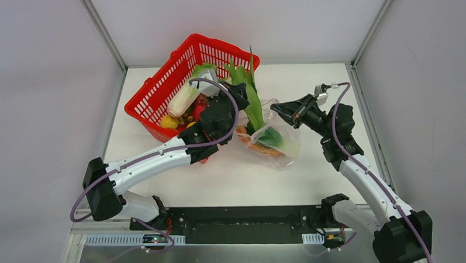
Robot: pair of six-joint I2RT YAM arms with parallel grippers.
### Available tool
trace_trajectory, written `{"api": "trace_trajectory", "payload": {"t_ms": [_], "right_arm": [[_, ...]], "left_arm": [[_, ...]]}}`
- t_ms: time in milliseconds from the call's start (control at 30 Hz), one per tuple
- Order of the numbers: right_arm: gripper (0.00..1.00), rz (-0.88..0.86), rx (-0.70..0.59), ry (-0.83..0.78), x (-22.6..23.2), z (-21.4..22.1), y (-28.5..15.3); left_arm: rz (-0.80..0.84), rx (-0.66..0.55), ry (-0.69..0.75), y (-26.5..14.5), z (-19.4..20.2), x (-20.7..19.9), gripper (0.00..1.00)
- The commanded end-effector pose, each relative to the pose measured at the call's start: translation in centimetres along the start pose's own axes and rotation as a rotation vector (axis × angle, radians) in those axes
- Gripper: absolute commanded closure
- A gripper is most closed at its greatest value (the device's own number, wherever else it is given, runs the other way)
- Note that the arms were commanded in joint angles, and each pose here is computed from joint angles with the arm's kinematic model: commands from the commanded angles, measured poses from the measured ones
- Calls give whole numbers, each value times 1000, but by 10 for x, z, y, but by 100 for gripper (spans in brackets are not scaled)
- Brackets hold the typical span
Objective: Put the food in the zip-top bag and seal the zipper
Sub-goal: Place the fake vegetable in the zipper food storage bag.
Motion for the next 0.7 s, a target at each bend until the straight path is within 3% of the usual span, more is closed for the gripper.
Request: {"api": "trace_trajectory", "payload": {"t_ms": [0,100,200,300,400,500,533,667], "right_arm": [[100,-151,-16,9,41,-2,-3],[100,-150,-44,26,40,-5,-4],[100,-148,-60,32,38,-8,-4],[100,-141,-57,30,34,-7,-4],[100,-136,-53,21,31,-5,-5],[100,-140,-41,-6,32,-3,-7],[100,-141,-29,-24,34,-1,-7],[100,-131,14,-117,37,7,-11]], "left_arm": [[51,8,13,-8,20,-8,100],[52,22,50,-17,30,1,99],[75,60,101,-24,37,5,91],[189,141,193,-37,49,3,67],[281,188,286,-50,49,3,31],[299,214,370,-56,41,10,7],[301,223,393,-57,35,12,2],[377,348,443,-58,21,20,1]]}}
Point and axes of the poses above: each gripper's point midway between its finger pads, its own y axis out along the fingers, its own x axis along the line the jaws close on, z = x × y, the point moved 2 cm from there along -y, back along the fingers, and after that the axes turned 2 degrees about y, right-handed, at the moved point
